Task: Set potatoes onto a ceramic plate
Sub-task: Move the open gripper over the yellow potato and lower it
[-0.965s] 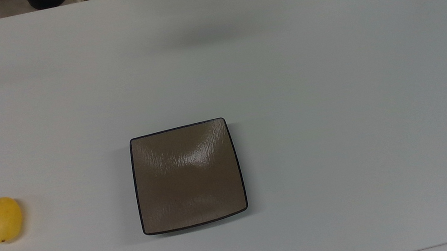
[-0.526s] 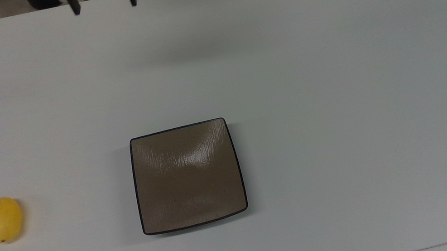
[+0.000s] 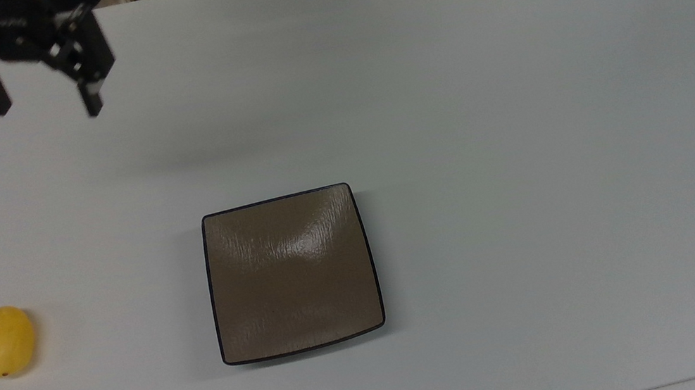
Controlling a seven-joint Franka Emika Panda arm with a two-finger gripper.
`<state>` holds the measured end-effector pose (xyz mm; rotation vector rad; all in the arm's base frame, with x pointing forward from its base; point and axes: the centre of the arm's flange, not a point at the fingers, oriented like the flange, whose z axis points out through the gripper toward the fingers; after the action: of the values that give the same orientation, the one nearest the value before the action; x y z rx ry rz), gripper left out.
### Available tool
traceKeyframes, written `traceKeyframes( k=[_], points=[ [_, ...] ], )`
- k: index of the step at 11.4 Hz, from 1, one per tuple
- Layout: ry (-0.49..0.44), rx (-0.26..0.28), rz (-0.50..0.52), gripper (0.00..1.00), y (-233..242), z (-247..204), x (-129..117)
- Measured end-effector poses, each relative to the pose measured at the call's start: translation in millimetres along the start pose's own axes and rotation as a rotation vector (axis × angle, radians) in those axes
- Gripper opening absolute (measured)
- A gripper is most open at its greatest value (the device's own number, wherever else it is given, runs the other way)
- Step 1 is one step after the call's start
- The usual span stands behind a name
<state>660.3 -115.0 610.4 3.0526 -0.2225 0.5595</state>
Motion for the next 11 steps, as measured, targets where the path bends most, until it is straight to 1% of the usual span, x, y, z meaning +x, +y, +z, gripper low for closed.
traceKeyframes(
  k=[3, 5, 6, 9, 10, 11],
  points=[
    [0.114, -0.046, 0.047, 1.0, 39, 41, 21],
    [0.168, -0.076, 0.081, 1.0, 70, 64, 27],
    [0.176, -0.085, 0.097, 1.0, 82, 78, 27],
    [0.189, -0.068, 0.14, 1.0, 111, 127, 31],
    [0.193, -0.07, 0.141, 1.0, 119, 141, 32],
    [0.217, -0.075, 0.143, 1.0, 124, 156, 34]
  ],
)
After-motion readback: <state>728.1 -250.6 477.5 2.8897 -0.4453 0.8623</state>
